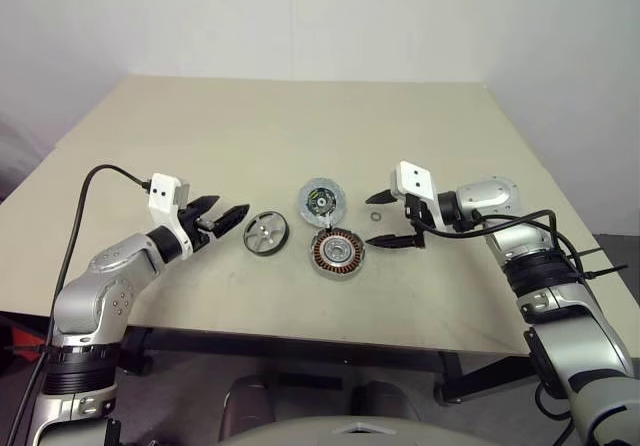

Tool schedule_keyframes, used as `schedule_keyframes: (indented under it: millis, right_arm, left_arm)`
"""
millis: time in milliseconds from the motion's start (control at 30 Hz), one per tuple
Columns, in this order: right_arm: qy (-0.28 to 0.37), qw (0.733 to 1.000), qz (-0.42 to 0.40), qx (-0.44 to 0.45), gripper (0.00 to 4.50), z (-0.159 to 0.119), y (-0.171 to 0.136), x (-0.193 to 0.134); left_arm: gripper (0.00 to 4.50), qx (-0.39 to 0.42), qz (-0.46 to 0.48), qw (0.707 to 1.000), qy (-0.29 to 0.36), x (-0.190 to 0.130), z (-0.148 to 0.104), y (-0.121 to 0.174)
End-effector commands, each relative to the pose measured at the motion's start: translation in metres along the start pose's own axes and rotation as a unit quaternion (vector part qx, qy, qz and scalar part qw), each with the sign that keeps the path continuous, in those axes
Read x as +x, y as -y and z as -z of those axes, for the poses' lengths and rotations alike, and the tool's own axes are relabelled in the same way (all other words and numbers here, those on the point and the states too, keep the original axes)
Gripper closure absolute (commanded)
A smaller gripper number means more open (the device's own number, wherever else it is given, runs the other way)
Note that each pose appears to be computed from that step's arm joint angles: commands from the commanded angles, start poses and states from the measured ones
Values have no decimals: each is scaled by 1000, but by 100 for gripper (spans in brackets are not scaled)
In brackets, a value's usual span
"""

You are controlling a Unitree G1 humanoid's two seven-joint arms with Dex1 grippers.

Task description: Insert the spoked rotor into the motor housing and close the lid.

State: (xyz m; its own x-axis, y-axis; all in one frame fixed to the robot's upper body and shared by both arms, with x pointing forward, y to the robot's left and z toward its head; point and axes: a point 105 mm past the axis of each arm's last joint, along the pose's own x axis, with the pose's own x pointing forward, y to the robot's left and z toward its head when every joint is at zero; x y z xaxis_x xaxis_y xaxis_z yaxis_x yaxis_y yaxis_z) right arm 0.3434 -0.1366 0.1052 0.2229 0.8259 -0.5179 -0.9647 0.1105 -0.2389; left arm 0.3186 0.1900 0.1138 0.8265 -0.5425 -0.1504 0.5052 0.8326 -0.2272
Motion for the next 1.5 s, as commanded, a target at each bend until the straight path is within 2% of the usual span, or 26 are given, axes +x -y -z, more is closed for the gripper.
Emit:
schedule_keyframes:
  millis: [33,633,833,1100,1267,1500]
  right_arm:
    - [5,1000,6,-28,0,-14,7,-4]
    - [-1,1000,4,-23,0,-12,7,-10]
    - [-12,999,-36,-15,0,-5,-11,-11]
    - [-52,992,-75,-90,0,-8,-29,-10]
    - [-50,984,-105,-137,0,-20,-35,2]
    - [-68,969,-151,-182,0,-13,-42,21]
  left_arm:
    - [3,14,-1,1000,19,-1,-13,0]
    - [3,14,-4,1000,18,-1,-11,-2]
    - [3,15,-2,1000,17,-1,-11,-2]
    - [3,17,-2,1000,13,1,-11,-4]
    - [3,18,0,1000,12,3,-11,-4]
    - [3,18,-4,1000,12,2,-11,-6]
